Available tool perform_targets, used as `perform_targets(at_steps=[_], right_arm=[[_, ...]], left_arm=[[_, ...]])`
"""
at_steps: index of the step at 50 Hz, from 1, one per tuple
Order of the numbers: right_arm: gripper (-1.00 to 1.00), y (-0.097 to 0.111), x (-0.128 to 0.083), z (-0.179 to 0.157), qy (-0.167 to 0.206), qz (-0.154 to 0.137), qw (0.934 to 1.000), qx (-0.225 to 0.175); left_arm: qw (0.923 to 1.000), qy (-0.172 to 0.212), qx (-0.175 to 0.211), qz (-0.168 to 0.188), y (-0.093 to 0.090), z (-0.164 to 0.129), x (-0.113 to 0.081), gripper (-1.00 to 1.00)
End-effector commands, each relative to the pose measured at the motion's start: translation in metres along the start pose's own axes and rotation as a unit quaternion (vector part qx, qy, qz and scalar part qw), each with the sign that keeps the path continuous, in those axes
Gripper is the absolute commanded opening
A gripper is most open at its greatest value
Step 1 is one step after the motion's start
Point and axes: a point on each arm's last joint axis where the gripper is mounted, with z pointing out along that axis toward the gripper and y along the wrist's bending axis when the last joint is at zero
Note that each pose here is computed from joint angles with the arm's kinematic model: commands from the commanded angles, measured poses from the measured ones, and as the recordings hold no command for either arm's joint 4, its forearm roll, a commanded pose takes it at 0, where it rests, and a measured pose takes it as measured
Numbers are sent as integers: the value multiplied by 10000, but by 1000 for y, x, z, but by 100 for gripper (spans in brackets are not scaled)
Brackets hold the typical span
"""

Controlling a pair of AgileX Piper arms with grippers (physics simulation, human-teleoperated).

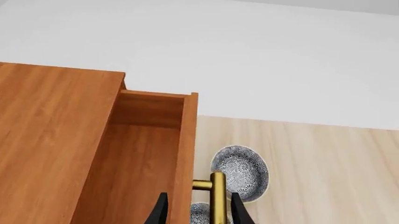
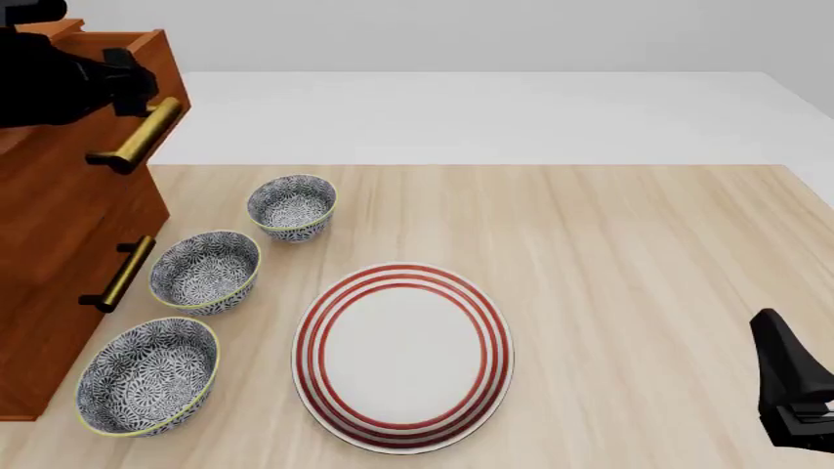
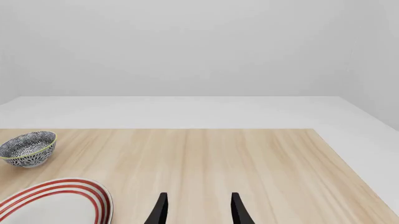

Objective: Open the top drawer of the cabinet.

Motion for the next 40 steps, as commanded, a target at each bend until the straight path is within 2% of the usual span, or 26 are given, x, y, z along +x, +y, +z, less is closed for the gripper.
perform_targets(at_steps=[1,29,40], right_arm=[[100,0,0,0,0,1,10000,0],[100,0,0,0,0,-1,10000,1],[100,0,0,0,-2,0,10000,1]], left_arm=[[9969,775,102,-98,-7,29,31,100],[9966,804,193,48,-14,24,25,100],[9962,808,306,100,-21,19,25,100]])
